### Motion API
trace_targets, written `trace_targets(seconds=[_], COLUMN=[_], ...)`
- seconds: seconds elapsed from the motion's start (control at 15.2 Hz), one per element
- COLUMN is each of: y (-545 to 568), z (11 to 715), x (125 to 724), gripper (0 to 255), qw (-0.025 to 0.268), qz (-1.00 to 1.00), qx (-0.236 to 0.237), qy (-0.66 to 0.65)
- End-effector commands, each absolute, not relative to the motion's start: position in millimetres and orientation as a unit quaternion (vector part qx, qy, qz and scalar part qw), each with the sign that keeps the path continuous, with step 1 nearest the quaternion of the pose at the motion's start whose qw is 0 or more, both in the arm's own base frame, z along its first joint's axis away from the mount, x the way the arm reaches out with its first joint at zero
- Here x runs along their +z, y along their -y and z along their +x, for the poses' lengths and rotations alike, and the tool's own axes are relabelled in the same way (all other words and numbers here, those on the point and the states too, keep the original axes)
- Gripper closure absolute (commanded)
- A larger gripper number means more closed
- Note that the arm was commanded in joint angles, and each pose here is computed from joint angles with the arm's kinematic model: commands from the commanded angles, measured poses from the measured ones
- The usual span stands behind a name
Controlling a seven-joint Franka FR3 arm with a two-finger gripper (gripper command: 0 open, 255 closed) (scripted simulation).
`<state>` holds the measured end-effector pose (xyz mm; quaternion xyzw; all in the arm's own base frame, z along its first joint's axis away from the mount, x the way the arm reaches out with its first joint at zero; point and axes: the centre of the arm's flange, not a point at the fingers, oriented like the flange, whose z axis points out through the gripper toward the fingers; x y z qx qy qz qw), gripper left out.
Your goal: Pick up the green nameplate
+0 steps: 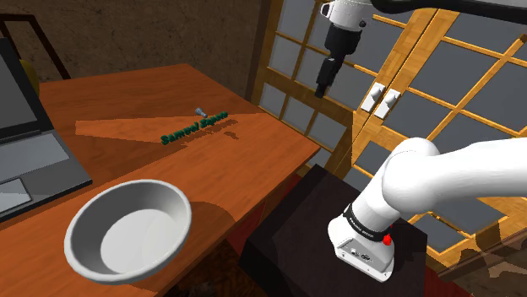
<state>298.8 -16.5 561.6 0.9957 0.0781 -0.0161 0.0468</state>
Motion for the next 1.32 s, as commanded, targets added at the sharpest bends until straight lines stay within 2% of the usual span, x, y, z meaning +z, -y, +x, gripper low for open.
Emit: trace_targets(seconds=[0.0,1.25], y=[16.5,-51.9], z=[298.8,511.8], x=[561.6,448.4], gripper=[0,0], qw=[0.047,0.043], qz=[0.996,0.996], qx=[-0.016,-0.017], qy=[-0.078,-0.077])
